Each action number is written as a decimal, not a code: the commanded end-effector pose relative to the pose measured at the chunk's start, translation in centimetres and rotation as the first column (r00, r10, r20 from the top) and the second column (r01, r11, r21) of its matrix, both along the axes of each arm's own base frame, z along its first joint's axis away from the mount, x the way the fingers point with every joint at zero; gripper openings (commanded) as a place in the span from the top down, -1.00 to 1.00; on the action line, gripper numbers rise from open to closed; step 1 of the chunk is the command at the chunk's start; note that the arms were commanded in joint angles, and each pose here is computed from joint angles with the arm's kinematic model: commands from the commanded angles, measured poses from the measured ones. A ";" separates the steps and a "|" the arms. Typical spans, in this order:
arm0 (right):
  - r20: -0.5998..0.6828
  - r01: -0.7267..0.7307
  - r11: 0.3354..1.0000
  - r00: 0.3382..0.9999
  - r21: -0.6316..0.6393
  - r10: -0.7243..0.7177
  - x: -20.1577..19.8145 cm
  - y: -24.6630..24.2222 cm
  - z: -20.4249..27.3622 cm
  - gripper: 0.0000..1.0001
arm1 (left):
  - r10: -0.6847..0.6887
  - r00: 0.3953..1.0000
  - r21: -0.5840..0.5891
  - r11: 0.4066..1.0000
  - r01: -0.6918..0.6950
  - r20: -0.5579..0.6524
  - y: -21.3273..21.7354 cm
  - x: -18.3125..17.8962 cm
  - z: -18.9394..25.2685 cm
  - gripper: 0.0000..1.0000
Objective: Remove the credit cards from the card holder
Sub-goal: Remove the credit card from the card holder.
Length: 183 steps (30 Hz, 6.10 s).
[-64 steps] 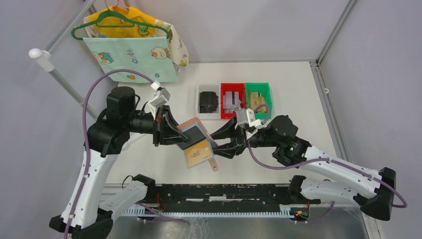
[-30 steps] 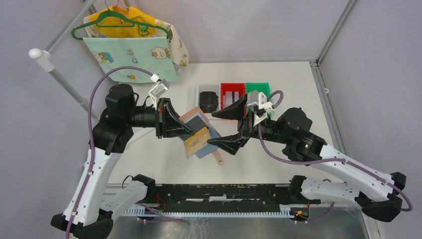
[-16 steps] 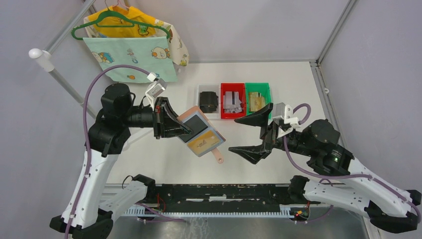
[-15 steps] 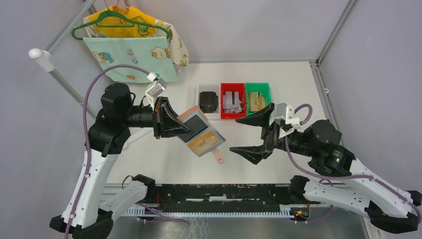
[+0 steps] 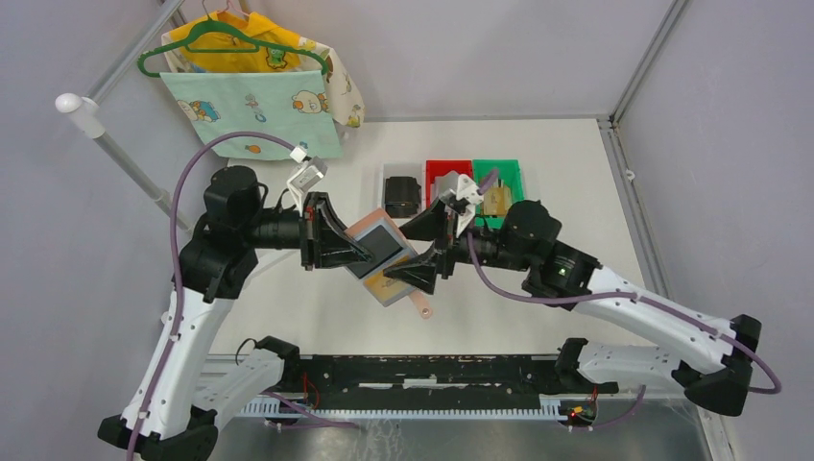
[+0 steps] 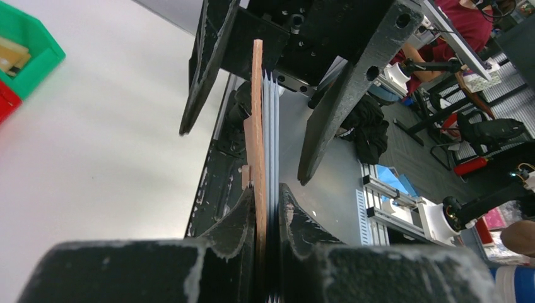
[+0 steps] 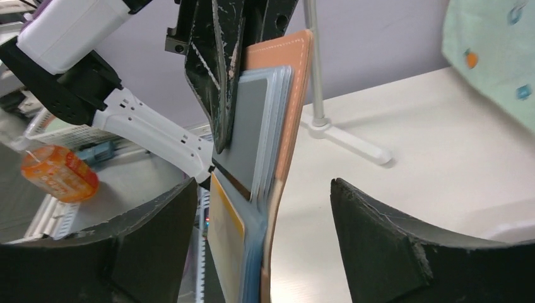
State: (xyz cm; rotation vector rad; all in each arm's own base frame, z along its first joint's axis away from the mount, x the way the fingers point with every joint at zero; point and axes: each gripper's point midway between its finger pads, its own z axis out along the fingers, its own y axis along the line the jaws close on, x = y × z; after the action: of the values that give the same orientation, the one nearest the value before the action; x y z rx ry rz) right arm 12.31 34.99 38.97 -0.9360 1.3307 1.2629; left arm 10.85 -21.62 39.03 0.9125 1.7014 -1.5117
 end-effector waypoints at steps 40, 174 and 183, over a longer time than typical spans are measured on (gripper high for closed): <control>-0.290 -0.334 0.915 0.920 -0.225 0.264 -1.3 3.3 -5.9 1.00 | -0.222 0.975 0.160 0.962 0.222 -0.014 1.1 -1.7 -8.1 0.45; -0.512 0.136 0.971 0.859 0.197 -0.016 4.8 1.9 -4.2 0.07 | -0.104 0.994 0.044 0.994 0.102 0.028 0.5 -1.3 -1.8 0.96; -0.525 0.074 0.957 0.846 0.282 0.089 3.6 3.7 -2.9 0.11 | -0.044 0.999 0.093 0.995 0.046 -0.024 0.3 0.4 -4.0 0.78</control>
State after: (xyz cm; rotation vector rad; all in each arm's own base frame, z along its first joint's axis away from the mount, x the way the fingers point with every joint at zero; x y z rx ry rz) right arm 14.47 37.89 34.23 -0.4737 1.5746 1.7461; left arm 13.87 -20.56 33.79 0.8699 1.8936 -1.3324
